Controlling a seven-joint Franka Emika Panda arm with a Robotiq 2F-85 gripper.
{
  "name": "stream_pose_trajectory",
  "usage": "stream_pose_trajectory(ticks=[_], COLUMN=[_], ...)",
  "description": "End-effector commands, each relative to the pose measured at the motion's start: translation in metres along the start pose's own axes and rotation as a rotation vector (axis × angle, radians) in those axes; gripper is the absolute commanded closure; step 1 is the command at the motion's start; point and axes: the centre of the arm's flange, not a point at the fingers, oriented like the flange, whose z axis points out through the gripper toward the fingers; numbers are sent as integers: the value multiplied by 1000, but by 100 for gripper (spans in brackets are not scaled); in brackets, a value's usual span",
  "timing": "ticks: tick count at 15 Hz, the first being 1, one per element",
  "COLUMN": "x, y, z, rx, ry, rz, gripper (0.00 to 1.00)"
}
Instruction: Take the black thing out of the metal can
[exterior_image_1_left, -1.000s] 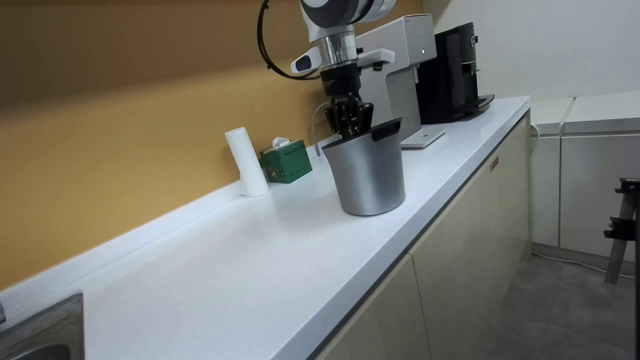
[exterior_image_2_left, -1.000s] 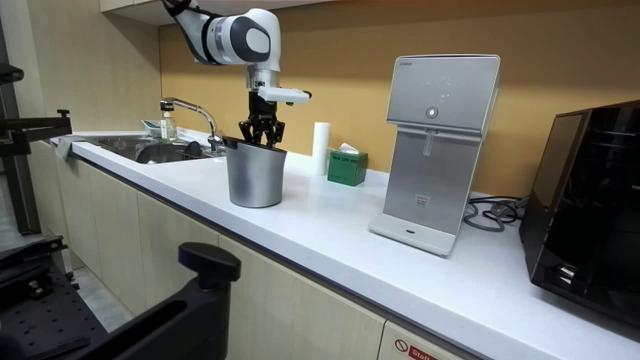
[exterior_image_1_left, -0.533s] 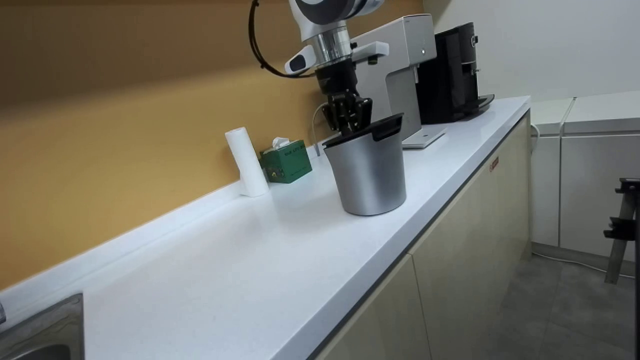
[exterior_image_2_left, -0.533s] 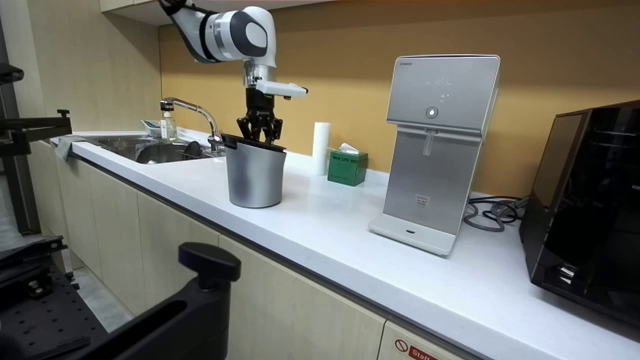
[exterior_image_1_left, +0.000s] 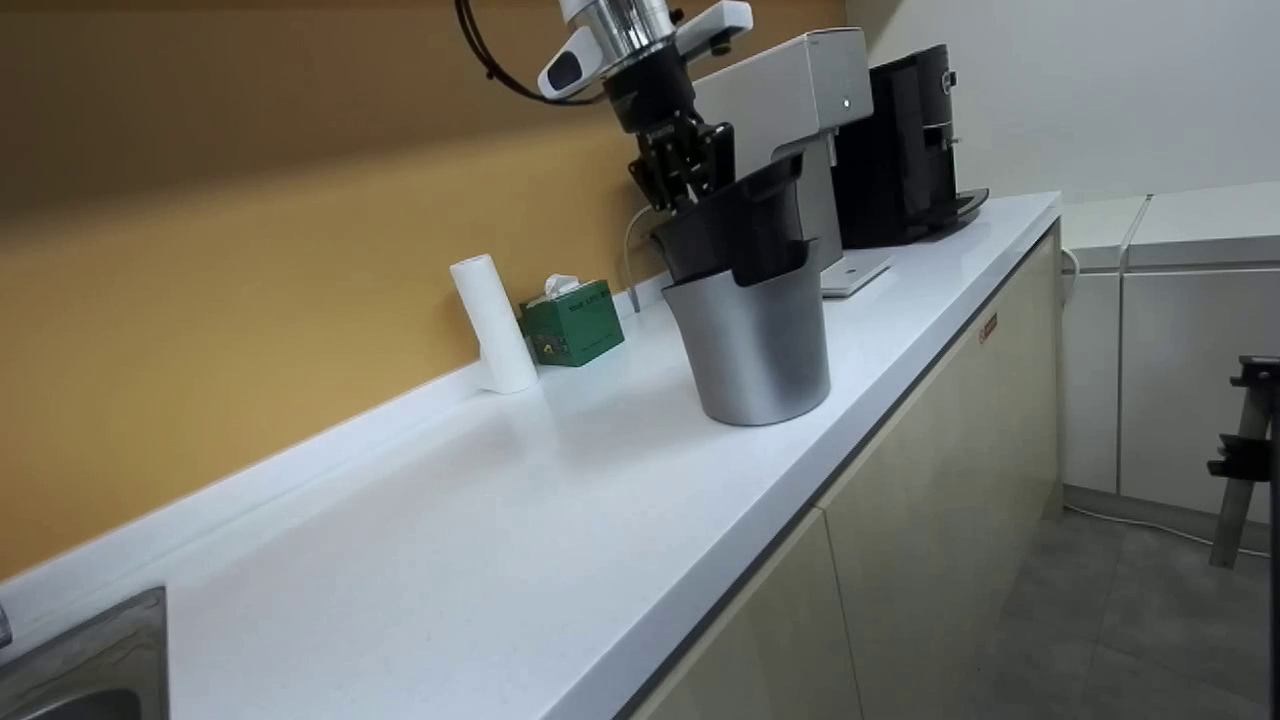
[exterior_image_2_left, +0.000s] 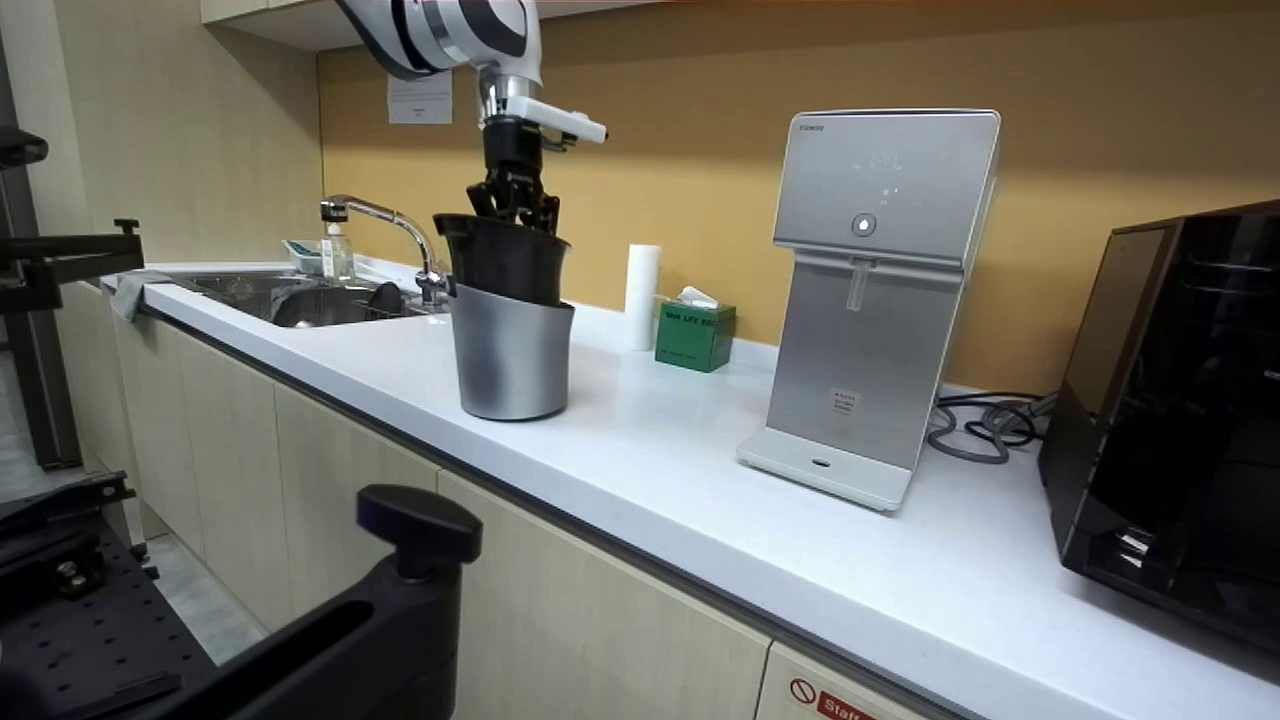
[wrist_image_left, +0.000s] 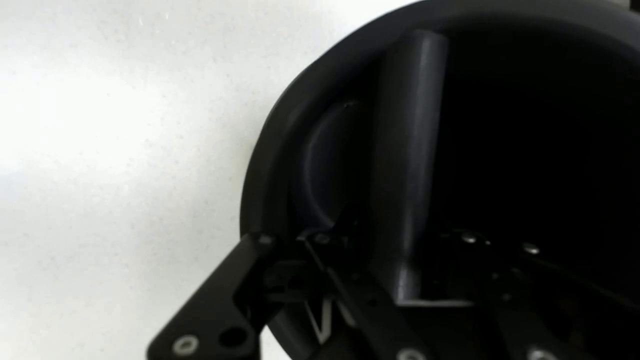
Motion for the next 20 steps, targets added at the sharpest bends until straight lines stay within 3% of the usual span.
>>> stream_pose_trajectory(ticks=[1, 4, 13, 20], x=[5, 9, 28, 87], y=[-4, -6, -9, -23], z=[-48, -75, -131, -123], rx=[30, 35, -73, -56], ry=[-37, -43, -6, -10], rz=[10, 6, -14, -139], gripper=[92, 92, 92, 92])
